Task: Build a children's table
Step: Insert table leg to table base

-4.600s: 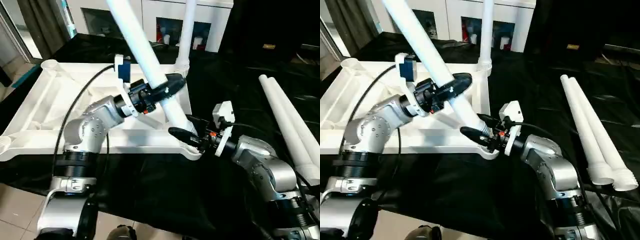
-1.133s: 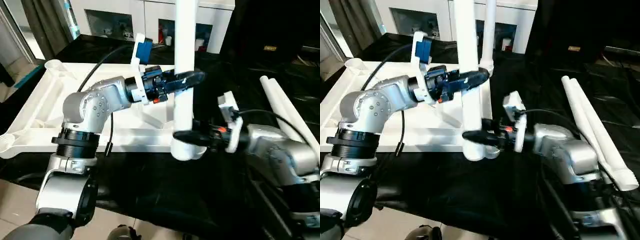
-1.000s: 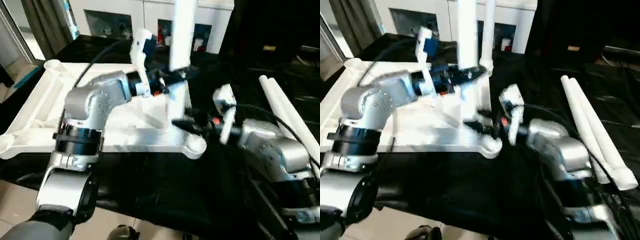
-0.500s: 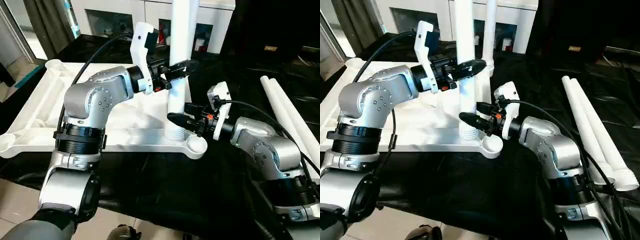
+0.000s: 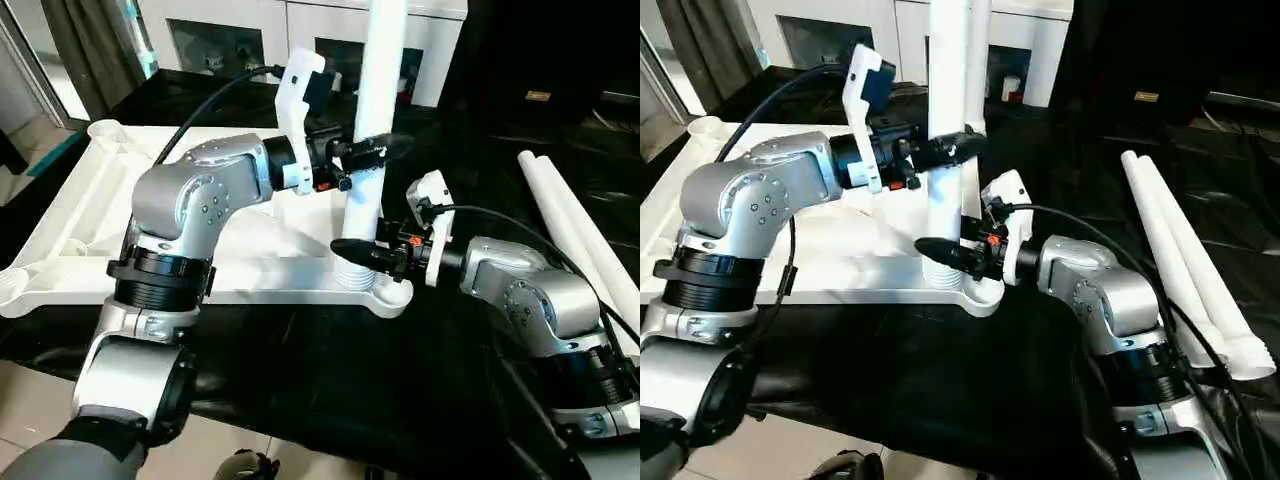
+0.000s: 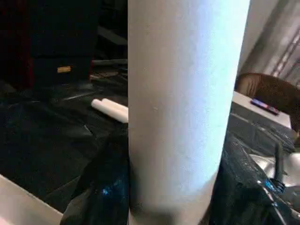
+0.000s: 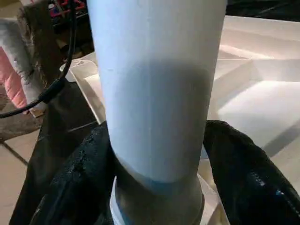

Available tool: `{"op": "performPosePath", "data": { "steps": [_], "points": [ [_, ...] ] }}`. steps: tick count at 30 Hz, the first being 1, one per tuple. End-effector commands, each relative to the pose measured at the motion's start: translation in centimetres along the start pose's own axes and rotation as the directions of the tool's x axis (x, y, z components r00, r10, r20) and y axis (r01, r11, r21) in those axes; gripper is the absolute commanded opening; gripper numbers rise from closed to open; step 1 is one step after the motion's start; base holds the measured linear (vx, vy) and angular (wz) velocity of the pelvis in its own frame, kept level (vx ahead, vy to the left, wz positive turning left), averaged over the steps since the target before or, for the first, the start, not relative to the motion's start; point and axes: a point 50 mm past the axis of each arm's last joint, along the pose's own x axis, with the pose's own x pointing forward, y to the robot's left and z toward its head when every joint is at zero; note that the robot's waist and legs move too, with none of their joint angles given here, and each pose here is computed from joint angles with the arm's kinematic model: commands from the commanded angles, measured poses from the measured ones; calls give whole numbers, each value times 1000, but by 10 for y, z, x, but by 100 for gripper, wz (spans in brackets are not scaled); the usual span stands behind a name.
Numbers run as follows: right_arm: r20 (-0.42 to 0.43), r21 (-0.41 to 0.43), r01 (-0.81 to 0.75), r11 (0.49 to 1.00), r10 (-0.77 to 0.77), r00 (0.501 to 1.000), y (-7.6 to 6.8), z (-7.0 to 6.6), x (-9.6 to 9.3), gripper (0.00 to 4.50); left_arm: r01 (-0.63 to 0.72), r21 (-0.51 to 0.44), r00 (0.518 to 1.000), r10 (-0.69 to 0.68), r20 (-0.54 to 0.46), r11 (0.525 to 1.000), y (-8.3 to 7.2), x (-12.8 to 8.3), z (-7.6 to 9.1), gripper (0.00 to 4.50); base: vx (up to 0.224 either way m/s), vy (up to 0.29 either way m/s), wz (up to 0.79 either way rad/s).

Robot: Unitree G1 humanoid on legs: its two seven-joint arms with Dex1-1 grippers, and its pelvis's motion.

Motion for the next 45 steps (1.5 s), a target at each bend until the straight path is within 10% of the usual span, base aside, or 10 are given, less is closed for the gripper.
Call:
{"op": "performPosePath", "data": {
  "steps": [1,29,40,45],
  "points": [
    [-25,0,46,999,-46,999,-7,1,-4,292,91,24,996,-91,2,996,-12,4,7,182,0,0,0],
    [-28,-4,15,1000,-15,999,-6,-3,-6,194,118,32,993,-118,-20,992,-14,2,6,182,0,0,0],
    [-3,-13,16,1000,-17,1000,-6,0,-5,194,123,37,992,-122,-27,992,-14,1,6,182,0,0,0],
    [17,-8,5,1000,-5,1000,-5,4,-6,283,119,42,993,-118,-33,992,-13,1,5,182,0,0,0]
  ]
}}
